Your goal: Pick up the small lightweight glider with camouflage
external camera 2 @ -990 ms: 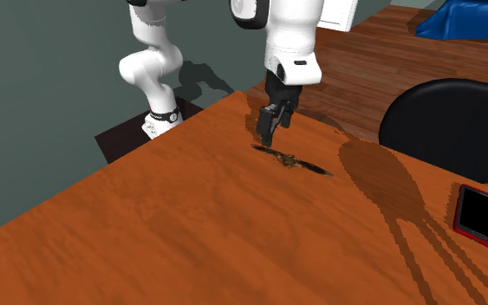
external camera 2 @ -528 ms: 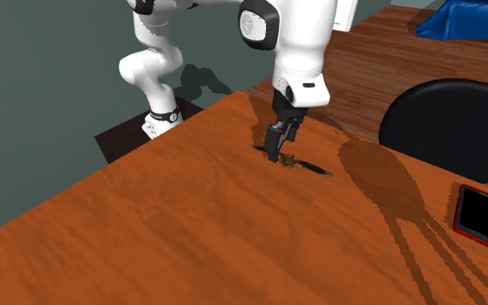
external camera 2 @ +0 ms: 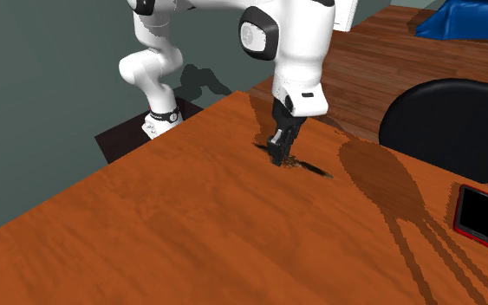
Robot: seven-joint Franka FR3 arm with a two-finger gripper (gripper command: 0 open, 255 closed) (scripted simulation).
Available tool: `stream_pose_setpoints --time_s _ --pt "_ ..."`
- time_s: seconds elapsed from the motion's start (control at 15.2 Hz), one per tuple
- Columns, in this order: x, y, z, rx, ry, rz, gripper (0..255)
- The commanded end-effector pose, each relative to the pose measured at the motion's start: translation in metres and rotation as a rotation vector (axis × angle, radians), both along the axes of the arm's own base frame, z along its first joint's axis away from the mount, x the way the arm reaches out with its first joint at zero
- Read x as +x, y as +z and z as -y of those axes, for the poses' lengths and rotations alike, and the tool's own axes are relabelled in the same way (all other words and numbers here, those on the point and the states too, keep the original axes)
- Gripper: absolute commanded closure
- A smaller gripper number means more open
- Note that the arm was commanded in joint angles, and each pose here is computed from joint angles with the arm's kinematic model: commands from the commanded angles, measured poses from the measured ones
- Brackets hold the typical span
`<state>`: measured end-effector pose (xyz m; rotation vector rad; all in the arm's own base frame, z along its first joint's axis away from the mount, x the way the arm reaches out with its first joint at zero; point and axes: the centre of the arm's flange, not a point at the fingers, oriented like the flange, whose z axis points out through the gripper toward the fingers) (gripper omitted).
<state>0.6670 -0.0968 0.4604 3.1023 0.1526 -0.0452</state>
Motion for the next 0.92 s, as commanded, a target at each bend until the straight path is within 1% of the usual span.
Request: stream_pose_setpoints --time_s 0.0,0.33,0.86 --pt "0.000 0.000 0.000 0.000 0.000 0.000 255" --pt "0.000 -0.001 0.000 0.000 0.000 0.000 255" --pt "0.000 0.042 0.000 0.000 0.000 0.000 255"
